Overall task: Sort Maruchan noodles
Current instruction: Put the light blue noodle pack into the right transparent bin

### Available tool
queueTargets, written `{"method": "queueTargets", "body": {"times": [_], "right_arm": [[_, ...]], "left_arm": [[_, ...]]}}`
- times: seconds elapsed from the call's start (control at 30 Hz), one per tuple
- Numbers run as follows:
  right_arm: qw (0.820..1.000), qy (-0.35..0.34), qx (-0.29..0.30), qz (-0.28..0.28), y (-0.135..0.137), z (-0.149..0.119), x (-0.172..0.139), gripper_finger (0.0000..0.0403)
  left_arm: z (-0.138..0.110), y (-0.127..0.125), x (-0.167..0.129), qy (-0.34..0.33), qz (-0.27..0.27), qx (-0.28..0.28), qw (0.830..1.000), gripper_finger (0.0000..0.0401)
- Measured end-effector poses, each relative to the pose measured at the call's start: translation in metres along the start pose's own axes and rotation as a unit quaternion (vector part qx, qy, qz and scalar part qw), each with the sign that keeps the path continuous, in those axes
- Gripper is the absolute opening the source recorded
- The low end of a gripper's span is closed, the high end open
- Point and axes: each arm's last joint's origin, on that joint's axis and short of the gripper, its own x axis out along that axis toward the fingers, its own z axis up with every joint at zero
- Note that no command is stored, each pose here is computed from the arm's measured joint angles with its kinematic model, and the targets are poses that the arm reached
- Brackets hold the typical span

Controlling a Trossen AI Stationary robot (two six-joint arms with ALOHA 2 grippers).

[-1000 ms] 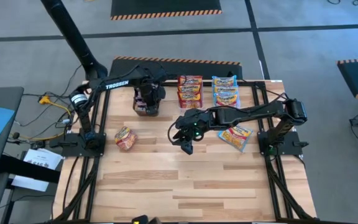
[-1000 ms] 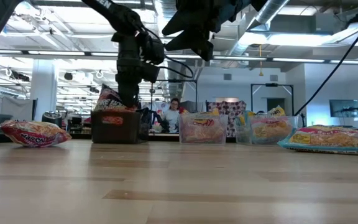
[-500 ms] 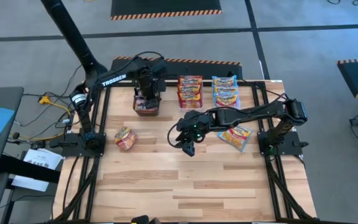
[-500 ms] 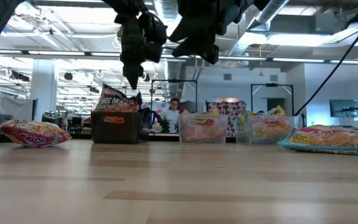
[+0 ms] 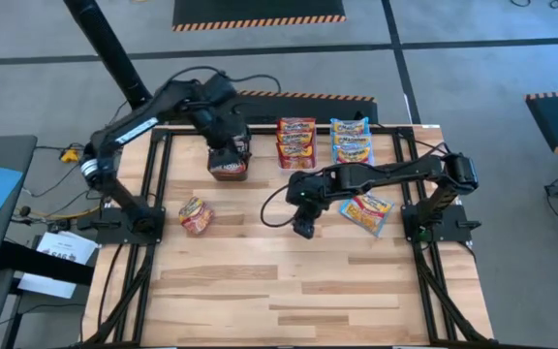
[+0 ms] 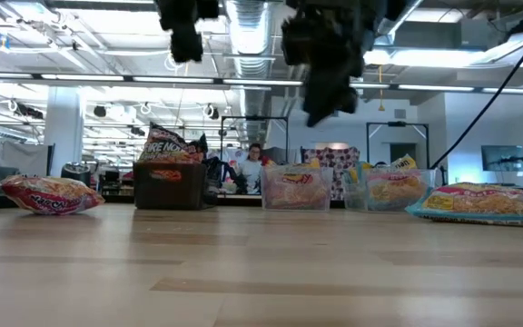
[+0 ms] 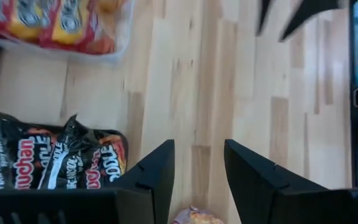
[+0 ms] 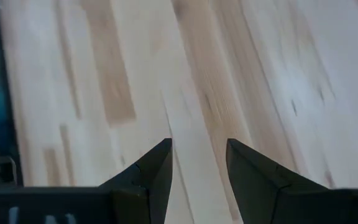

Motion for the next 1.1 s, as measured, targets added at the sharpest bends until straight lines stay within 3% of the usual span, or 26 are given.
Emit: {"method": "queueTargets", "body": {"times": [0.3,0.57,0.87,1.1], "right_arm": [[0.986,0.13,0.019,-0.106,-0.011,-0.029,-0.004,0.0176],[0.966,0.208,0.012,-0.156,-0.005,-0.057,-0.003,0.0176],[0.926,0.288,0.069,-0.235,-0.014,-0.102,0.008,0.0176],[0.9,0.309,0.103,-0.29,-0.012,-0.12,-0.008,0.0176]], "left_arm": [[-0.026,-0.043,-0.039,-0.092,0.01,0.023,0.995,0.0125],[-0.076,-0.062,-0.036,-0.157,0.025,-0.013,0.987,0.0125],[-0.121,-0.076,-0.032,-0.219,0.015,-0.038,0.975,0.0125],[-0.142,-0.084,-0.025,-0.244,0.001,-0.045,0.969,0.0125]]}}
